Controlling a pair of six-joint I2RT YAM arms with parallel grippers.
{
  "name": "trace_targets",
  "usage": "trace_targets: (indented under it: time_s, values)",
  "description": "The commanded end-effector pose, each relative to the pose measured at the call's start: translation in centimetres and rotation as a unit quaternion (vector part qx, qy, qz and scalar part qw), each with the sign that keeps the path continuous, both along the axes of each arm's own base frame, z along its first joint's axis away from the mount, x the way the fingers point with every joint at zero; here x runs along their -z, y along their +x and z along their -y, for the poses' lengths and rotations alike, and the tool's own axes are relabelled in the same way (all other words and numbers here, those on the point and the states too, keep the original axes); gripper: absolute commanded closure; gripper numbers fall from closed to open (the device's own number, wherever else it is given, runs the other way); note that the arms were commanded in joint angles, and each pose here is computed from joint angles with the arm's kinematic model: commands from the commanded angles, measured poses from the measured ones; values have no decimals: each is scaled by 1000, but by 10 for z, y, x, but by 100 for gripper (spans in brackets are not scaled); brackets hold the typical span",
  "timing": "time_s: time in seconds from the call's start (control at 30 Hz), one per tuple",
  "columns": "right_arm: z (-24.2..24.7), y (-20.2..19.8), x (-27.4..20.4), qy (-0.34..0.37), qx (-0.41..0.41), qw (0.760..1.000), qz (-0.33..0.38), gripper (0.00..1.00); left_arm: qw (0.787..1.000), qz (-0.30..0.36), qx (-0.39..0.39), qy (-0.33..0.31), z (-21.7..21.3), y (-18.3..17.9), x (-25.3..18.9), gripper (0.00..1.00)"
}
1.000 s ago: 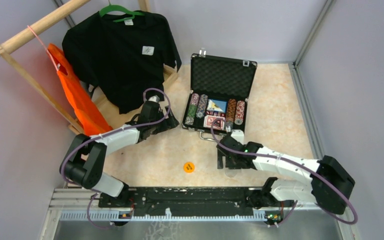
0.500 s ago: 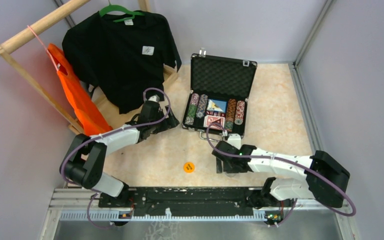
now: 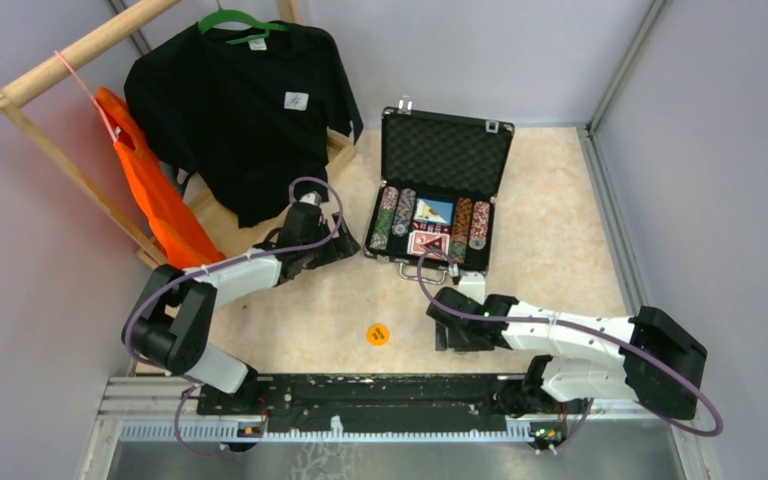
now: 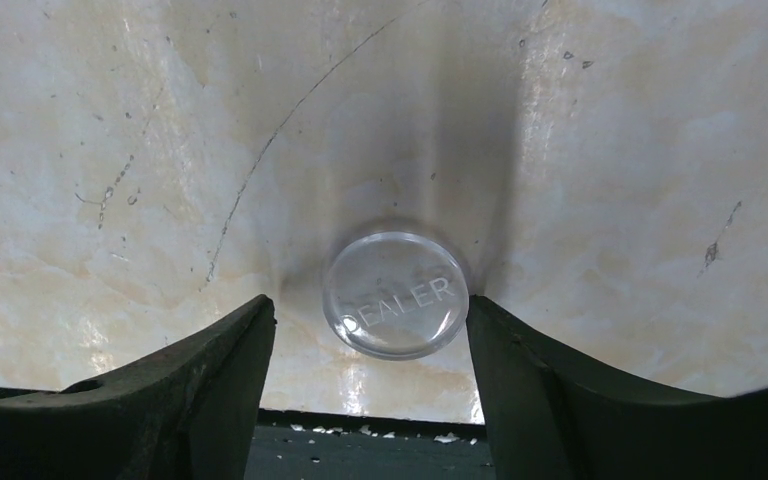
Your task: Pack up texas hold em set
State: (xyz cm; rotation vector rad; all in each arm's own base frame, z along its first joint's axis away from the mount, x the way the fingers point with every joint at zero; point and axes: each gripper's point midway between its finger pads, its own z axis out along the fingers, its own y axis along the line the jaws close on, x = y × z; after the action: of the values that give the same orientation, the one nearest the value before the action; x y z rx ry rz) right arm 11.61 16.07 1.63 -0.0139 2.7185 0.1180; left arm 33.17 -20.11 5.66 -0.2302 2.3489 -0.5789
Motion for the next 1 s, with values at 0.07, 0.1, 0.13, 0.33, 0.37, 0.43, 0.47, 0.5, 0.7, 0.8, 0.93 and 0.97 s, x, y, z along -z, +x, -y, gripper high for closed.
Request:
trace_targets:
  time_s: [0.07,0.1,0.13,0.33,0.37,0.43,0.47,0.5,0.7,0.8,0.93,0.97]
  values:
    - [-3,-4,-2,10,-5,1000,6,30,1000,10,8,-17,11,7,-8,9]
    - [-2,-4,-1,7,-4,1000,5,31,1000,10,8,-17,11,7,-8,9]
    - [-2,-4,0,6,-3,1000,5,32,1000,9,8,-17,11,7,-8,9]
    - [-2,-3,6,-8,1,1000,-1,37,1000,10,8,-16,11,7,-8,9]
    - [0,-3,7,-15,3,1000,-2,37,1000,10,8,-16,11,7,-8,9]
    - [3,-3,8,-26,7,1000,-3,39,1000,9,8,-15,11,7,-8,9]
    - [5,-2,8,-32,9,999,-3,40,1000,9,7,-16,11,7,-8,9]
    - [6,-2,8,-36,12,999,-2,41,1000,9,7,-15,11,7,-8,9]
    - [6,0,7,-40,18,999,1,45,1000,10,8,-14,10,7,-8,9]
    - [8,0,8,-42,20,999,2,49,1000,10,7,-14,10,7,-7,9]
    - [8,2,6,-43,22,999,6,51,1000,10,7,-14,10,7,-7,9]
    - [7,3,4,-40,23,999,9,52,1000,10,8,-14,11,7,-8,9]
